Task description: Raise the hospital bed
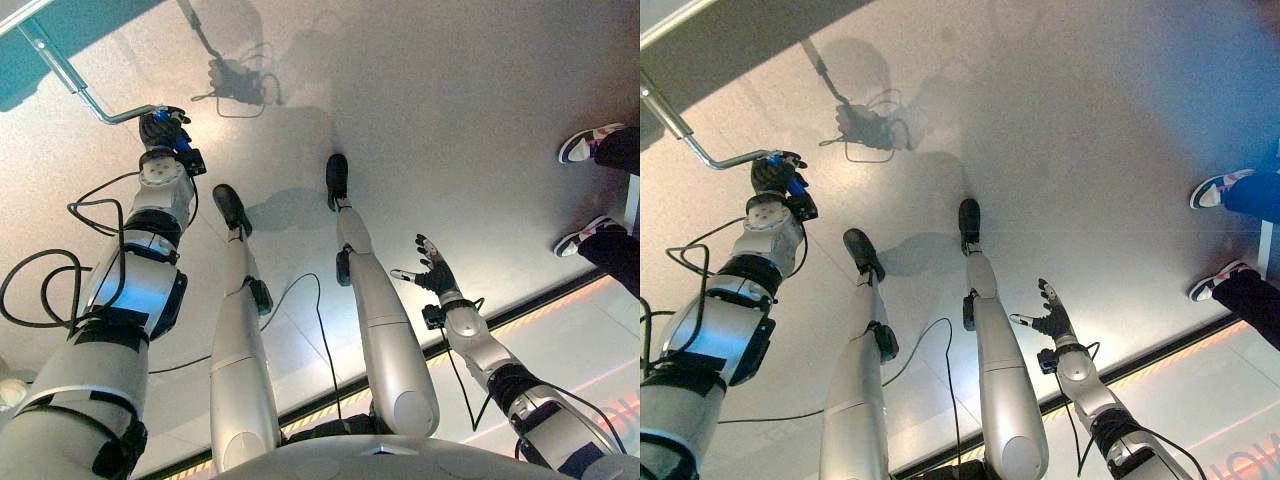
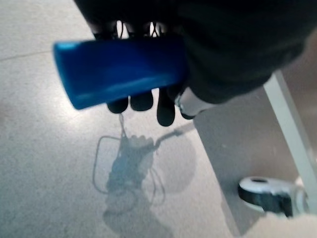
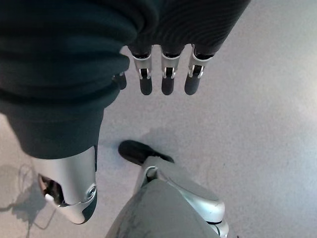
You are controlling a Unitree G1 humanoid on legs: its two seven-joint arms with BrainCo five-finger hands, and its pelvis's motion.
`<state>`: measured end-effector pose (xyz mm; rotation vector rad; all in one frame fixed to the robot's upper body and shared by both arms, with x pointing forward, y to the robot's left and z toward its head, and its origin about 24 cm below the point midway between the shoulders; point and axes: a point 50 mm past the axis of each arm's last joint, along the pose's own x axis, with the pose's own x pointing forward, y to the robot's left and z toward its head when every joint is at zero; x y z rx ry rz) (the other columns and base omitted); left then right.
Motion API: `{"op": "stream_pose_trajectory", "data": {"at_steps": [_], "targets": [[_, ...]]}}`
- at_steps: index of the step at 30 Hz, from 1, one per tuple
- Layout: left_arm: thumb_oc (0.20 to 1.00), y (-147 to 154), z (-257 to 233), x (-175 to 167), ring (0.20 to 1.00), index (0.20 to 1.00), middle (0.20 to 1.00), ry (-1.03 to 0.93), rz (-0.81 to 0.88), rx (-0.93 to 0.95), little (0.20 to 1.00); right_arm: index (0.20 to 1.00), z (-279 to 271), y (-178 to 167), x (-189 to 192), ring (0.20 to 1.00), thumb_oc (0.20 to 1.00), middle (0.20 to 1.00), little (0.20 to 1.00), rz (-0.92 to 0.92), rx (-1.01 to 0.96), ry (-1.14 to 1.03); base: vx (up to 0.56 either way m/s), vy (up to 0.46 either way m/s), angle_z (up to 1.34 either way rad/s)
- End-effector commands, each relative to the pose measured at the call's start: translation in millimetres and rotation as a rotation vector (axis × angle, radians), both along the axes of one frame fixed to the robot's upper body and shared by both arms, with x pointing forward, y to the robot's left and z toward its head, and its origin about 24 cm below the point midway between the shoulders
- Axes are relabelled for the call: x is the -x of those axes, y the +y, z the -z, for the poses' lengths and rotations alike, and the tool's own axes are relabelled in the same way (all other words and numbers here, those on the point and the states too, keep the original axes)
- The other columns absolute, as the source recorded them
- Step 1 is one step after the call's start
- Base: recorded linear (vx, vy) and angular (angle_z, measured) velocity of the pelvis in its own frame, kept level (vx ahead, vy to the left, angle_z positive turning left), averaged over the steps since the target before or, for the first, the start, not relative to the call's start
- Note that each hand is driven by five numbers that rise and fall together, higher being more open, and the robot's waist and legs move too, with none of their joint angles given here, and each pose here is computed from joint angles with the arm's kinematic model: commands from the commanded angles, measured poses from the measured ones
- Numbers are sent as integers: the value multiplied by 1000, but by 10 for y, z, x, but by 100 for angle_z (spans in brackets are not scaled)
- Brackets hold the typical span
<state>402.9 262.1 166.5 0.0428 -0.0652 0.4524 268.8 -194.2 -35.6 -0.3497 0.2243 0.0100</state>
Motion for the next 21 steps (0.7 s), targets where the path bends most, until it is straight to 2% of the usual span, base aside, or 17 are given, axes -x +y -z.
{"op": "stream_pose_trajectory", "data": {"at_steps": [1, 2, 8, 9, 21], "targets": [[200, -385, -238, -129, 200, 200, 200, -64, 142, -104, 200, 1000, 196, -168, 247, 1000, 1000, 1000, 1000, 28, 37, 87, -30, 42, -11], [200, -491, -242, -146, 200, 200, 200, -71, 178, -111, 200, 1000, 209, -183, 253, 1000, 1000, 1000, 1000, 32, 44, 97, -19, 39, -9], [200, -690, -257, -163, 200, 200, 200, -97, 245, -126, 200, 1000, 242, -191, 282, 1000, 1000, 1000, 1000, 29, 54, 116, -14, -5, -9], [200, -819, -241, -168, 200, 200, 200, -105, 287, -124, 200, 1000, 267, -213, 317, 1000, 1000, 1000, 1000, 27, 66, 131, -5, -34, 1], [200, -1206, -156, -126, 200, 200, 200, -145, 426, -81, 200, 1000, 355, -291, 390, 1000, 1000, 1000, 1000, 32, 110, 195, -2, 0, -1]]}}
